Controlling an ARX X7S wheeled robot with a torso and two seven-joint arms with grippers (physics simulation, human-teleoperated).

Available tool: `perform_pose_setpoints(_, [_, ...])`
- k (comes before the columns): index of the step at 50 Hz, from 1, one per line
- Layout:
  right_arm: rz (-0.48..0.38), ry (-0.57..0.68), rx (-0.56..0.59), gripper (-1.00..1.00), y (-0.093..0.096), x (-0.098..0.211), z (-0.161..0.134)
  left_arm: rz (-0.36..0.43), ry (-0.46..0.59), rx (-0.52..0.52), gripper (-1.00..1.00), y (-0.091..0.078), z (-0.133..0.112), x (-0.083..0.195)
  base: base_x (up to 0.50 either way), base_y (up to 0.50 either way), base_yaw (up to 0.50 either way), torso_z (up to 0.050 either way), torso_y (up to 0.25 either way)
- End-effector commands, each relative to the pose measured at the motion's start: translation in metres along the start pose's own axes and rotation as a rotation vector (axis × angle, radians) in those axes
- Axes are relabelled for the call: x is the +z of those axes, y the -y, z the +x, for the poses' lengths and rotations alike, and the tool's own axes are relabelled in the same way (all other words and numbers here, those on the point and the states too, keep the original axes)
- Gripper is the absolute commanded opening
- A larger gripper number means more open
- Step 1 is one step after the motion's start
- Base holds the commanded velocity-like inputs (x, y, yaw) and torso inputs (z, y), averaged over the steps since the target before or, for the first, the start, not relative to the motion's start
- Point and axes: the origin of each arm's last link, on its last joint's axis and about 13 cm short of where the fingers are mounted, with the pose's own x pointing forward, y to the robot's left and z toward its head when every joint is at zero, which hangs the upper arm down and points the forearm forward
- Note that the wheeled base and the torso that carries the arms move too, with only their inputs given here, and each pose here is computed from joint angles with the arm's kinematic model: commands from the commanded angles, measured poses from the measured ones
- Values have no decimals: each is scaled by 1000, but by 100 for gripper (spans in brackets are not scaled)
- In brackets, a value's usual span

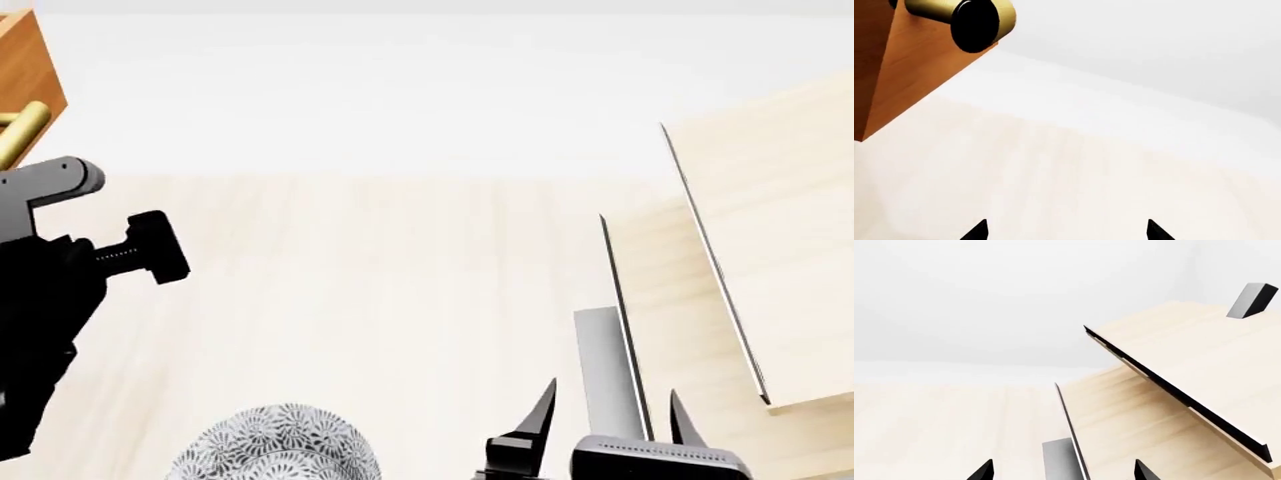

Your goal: Close the top drawer of the cabinet.

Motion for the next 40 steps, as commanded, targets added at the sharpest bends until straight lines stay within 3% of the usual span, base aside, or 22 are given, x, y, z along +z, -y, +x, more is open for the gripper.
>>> perform_pose_setpoints(1, [-1,-8,-2,100,-1,-2,1,-98,-20,-31,100,-3,0,21,0,0,0,0,0])
perform_pose_setpoints(11, [-3,-13,-2,100,-1,-2,1,-144,-6,1,100,-7,-1,44,0,0,0,0,0])
perform_pose_setpoints(19, [-2,-15,-4,100,-1,-2,2,-169,10,106,100,-19,-3,55,0,0,0,0,0])
perform_pose_setpoints(28, [-4,-18,-3,100,-1,-3,2,-188,6,133,100,-25,-4,55,0,0,0,0,0])
perform_pose_setpoints(40, [-7,-26,-3,100,-2,-5,3,-214,49,256,100,-41,-9,82,0,0,0,0,0])
